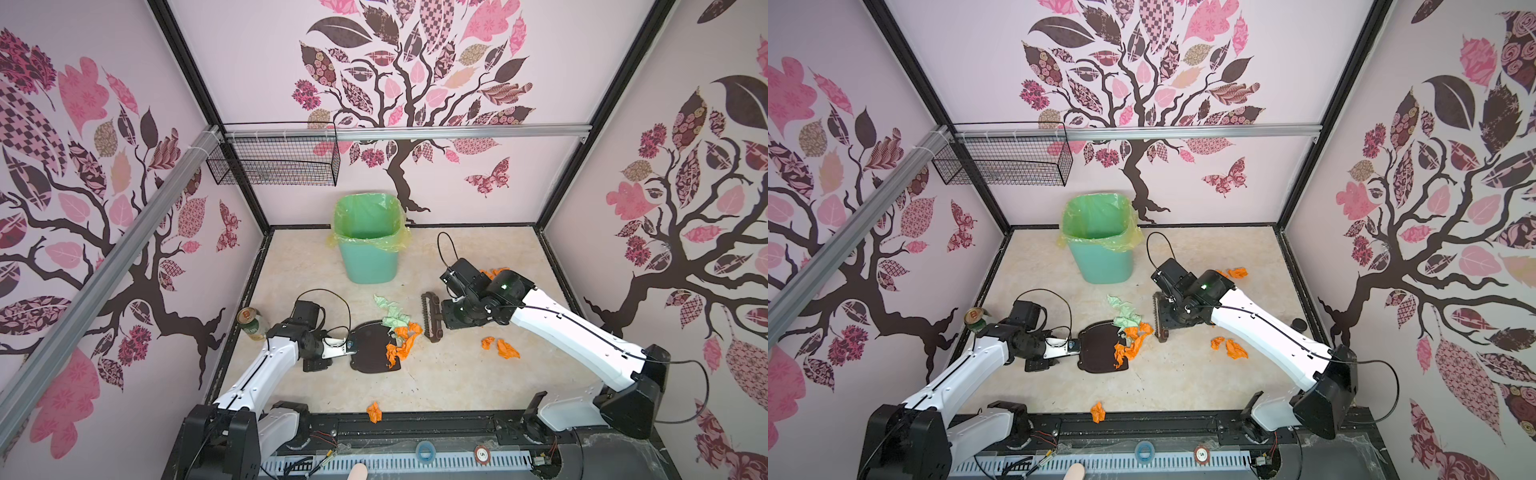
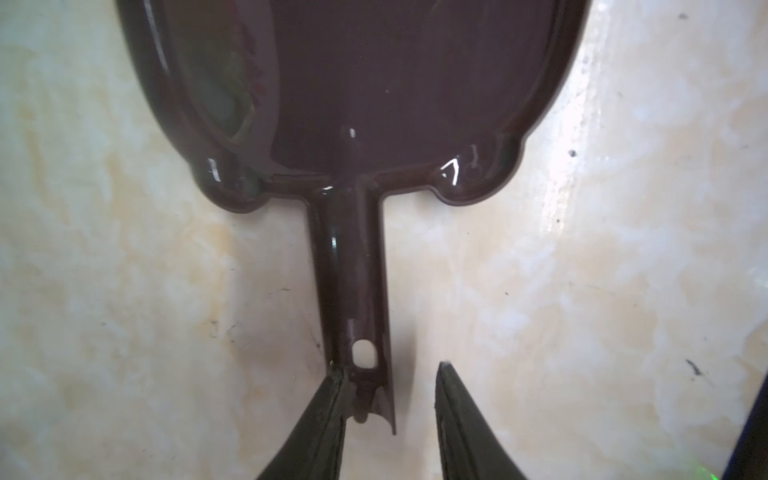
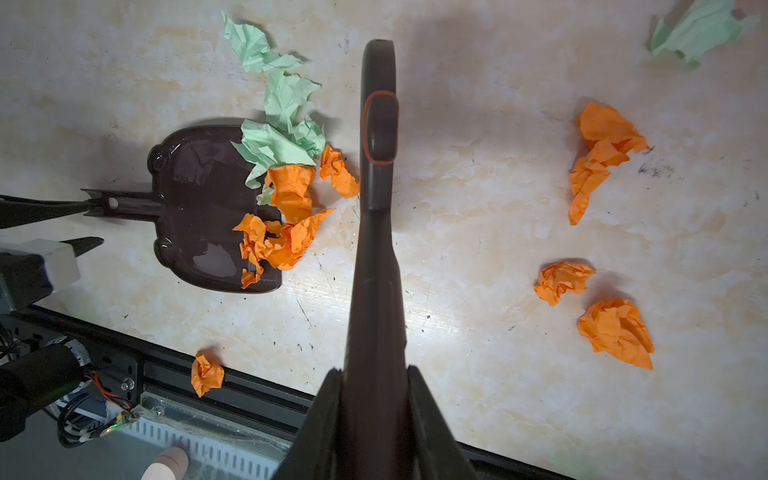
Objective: Sweep away the paper scraps from the table
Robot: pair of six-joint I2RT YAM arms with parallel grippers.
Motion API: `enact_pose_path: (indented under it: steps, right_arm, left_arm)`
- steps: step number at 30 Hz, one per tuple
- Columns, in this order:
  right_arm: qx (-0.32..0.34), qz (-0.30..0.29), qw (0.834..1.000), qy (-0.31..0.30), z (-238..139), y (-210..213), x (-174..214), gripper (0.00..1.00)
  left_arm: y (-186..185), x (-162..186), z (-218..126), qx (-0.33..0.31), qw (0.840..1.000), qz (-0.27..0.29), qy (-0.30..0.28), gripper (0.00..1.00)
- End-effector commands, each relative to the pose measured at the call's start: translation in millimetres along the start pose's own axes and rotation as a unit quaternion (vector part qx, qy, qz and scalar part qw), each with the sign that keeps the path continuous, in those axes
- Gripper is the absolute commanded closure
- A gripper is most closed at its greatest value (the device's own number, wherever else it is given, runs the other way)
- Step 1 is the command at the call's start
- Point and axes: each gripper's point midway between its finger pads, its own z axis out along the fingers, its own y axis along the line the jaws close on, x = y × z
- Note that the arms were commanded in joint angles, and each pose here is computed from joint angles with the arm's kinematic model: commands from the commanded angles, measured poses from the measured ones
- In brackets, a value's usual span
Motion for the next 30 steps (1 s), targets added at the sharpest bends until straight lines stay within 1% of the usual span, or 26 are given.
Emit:
enact_pose_path:
  steps: [1,3,7,11,13,18,23,27,30]
  right_arm:
    - [-0.005,-0.001,1.0,-0.018,-9,-2,-4,1.0]
    - [-0.005,0.0,1.0,-0.018,-8,-2,-4,1.0]
    - [-0.006,0.001,1.0,-0.016,-6,-2,-2,1.0]
    - [-0.01,0.001,1.0,-0.014,-5,-1,-2,1.0]
    - [-0.011,0.0,1.0,-0.015,-5,0,-2,1.0]
    - [-0.016,-0.001,1.0,-0.014,-5,2,-3,1.0]
    - [-0.018,-0.003,1.0,-0.012,-4,3,-2,1.0]
    - [-0.012,-0.005,1.0,-0.002,0,2,1,1.0]
    - [0.012,-0.005,1.0,-0.005,-2,-6,-2,1.0]
  left_arm:
    - [-8,4,10,0.012,1.0,0.008,0.004,0.65]
    - [-8,6,15,0.017,1.0,0.009,0.007,0.7]
    - [-7,13,25,0.022,0.999,0.01,0.02,0.75]
    - [-4,16,32,0.025,0.999,0.008,0.03,0.75]
    - [-4,17,33,0.025,0.999,0.009,0.031,0.77]
    - [-5,23,40,0.02,0.999,0.017,0.042,0.87]
    - [-11,33,50,0.027,0.997,0.021,0.063,1.0]
    - [-13,33,49,0.027,0.997,0.02,0.062,1.0]
    - [-15,26,40,0.031,0.998,0.017,0.048,1.0]
